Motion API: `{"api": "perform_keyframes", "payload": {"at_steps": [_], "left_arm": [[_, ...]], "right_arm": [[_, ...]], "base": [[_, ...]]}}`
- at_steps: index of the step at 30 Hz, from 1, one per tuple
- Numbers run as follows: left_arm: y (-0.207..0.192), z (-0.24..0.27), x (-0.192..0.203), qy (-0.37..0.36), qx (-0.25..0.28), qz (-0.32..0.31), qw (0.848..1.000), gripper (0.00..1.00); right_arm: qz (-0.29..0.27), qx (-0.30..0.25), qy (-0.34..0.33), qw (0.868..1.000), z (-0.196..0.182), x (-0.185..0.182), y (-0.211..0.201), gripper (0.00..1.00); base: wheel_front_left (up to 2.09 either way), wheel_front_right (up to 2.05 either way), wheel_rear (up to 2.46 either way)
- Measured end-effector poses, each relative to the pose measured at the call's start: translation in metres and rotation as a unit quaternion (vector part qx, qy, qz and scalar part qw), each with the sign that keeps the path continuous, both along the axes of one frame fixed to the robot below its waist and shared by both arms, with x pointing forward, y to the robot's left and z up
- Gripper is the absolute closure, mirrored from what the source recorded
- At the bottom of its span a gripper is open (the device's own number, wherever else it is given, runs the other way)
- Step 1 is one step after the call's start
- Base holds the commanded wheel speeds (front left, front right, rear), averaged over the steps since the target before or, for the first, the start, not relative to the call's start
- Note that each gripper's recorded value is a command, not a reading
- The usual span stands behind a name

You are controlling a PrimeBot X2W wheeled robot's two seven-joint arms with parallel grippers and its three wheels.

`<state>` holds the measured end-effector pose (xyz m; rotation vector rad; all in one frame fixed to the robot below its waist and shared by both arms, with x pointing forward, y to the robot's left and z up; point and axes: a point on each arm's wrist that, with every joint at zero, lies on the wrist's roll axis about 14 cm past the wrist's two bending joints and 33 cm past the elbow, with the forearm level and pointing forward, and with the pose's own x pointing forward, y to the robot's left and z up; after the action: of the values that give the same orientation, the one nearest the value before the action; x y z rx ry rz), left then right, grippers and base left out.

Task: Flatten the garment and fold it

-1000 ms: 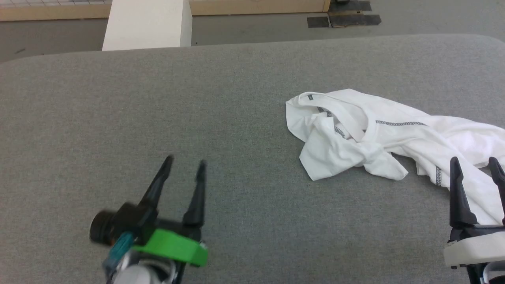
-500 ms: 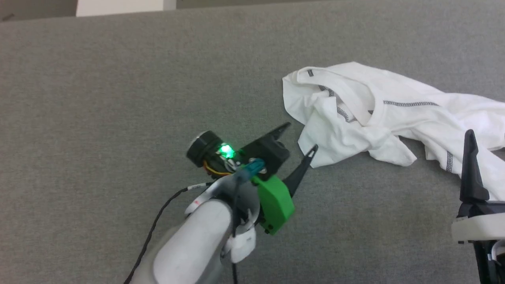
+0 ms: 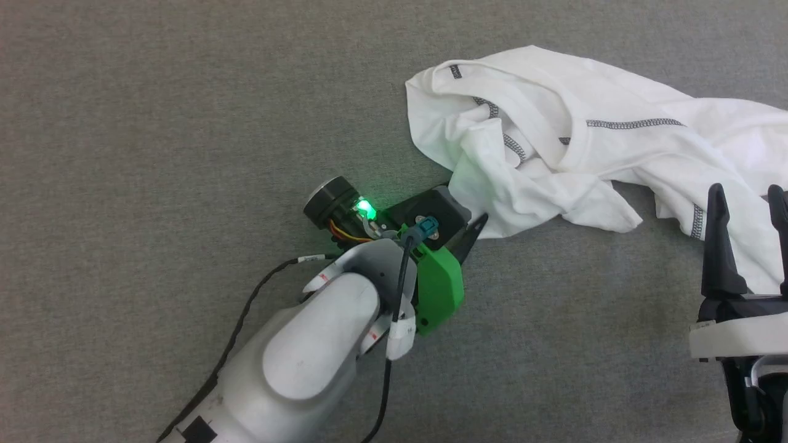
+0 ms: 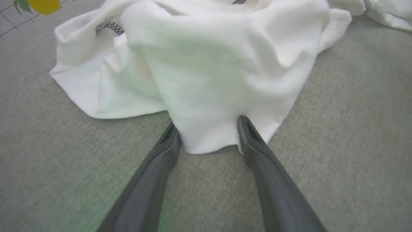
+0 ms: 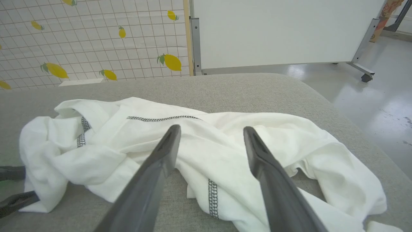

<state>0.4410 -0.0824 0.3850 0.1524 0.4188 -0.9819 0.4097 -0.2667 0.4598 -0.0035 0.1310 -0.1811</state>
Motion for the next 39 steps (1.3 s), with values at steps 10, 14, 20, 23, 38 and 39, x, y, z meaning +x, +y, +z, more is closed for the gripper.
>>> {"api": "perform_keyframes", "payload": {"at_steps": [10, 14, 20, 23, 38, 39], "left_arm": [[0.010, 0.025, 0.016, -0.003, -0.070, 0.067, 0.995, 1.00], [0.050, 0.060, 0.039, -0.045, -0.100, 0.149, 0.983, 1.00], [0.140, 0.117, 0.044, -0.086, -0.144, 0.287, 0.943, 1.00], [0.186, 0.136, 0.032, -0.095, -0.153, 0.349, 0.920, 1.00], [0.302, 0.036, -0.074, 0.050, -0.073, 0.554, 0.828, 0.00], [0.301, 0.035, -0.075, 0.048, -0.086, 0.559, 0.824, 0.00]], "right_arm": [[-0.012, 0.000, -0.006, 1.000, 0.006, -0.006, -0.008, 0.00], [-0.006, 0.004, -0.021, 1.000, 0.018, -0.006, -0.004, 0.00], [0.009, 0.012, -0.034, 0.999, 0.031, -0.008, 0.007, 0.00], [0.018, 0.015, -0.043, 0.999, 0.039, -0.007, 0.013, 0.00], [0.044, 0.027, -0.020, 0.998, 0.033, -0.010, 0.031, 0.00], [0.048, 0.028, -0.019, 0.998, 0.033, -0.009, 0.033, 0.00]], "base": [[0.00, 0.00, 0.00], [0.00, 0.00, 0.00], [0.00, 0.00, 0.00], [0.00, 0.00, 0.00], [0.00, 0.00, 0.00], [0.00, 0.00, 0.00]]}}
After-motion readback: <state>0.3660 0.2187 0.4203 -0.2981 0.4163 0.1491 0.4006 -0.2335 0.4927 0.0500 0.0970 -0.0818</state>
